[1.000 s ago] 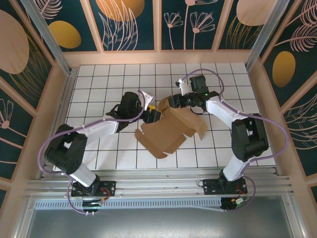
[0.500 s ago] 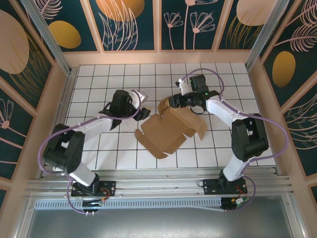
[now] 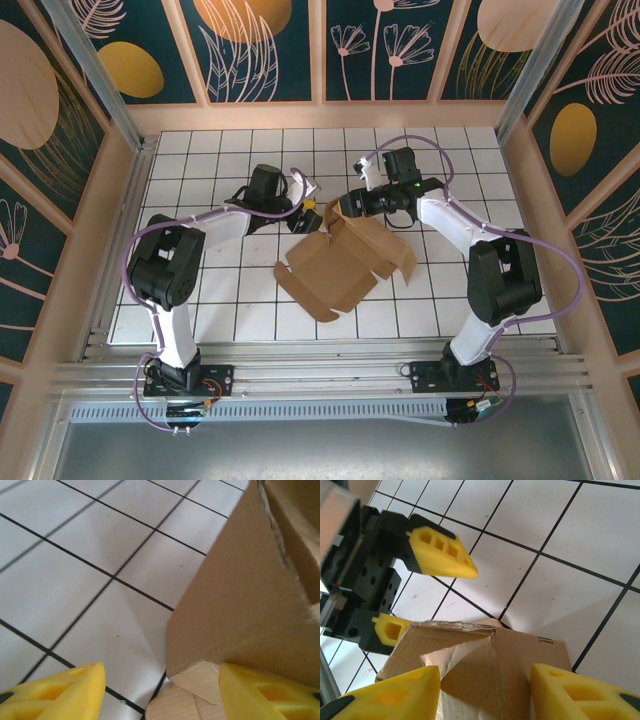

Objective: Fold the paper box

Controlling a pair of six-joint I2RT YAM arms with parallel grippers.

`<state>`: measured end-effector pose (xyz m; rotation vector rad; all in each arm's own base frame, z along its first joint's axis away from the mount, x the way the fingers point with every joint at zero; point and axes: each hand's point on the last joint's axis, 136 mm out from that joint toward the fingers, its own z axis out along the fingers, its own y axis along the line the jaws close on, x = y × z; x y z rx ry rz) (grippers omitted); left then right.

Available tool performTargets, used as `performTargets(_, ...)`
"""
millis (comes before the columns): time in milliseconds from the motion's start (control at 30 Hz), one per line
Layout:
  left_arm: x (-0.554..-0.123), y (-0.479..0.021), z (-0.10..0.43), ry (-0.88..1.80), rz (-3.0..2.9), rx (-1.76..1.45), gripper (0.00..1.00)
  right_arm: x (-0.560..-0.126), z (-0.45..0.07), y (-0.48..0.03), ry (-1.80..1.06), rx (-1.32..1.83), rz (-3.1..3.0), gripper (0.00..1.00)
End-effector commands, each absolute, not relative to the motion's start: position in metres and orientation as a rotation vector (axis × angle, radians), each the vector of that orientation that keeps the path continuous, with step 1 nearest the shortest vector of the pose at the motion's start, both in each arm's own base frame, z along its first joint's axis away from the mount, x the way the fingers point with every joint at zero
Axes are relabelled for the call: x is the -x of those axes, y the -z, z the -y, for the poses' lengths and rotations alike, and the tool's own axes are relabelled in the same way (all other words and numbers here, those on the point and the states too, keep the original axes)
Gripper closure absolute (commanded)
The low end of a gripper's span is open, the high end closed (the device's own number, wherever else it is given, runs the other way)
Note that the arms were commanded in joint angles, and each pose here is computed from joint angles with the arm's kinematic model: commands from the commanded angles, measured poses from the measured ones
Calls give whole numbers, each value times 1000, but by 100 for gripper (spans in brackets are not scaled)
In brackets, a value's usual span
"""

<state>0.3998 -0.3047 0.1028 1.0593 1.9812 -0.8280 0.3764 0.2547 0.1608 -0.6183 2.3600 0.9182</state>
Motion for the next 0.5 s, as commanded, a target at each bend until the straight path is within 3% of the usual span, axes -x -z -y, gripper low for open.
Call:
performTargets(0, -384, -102, 318, 951, -1949, -1141, 41, -377, -259, -166, -959, 634, -2356, 49)
performTargets(167, -366, -104, 338, 1074, -1921, -1193, 43, -380, -260, -165, -965, 623, -2357, 49)
performTargets(467, -389, -89, 348, 977, -1978, -1139, 49, -375, -264, -165, -1009, 627, -2363, 49)
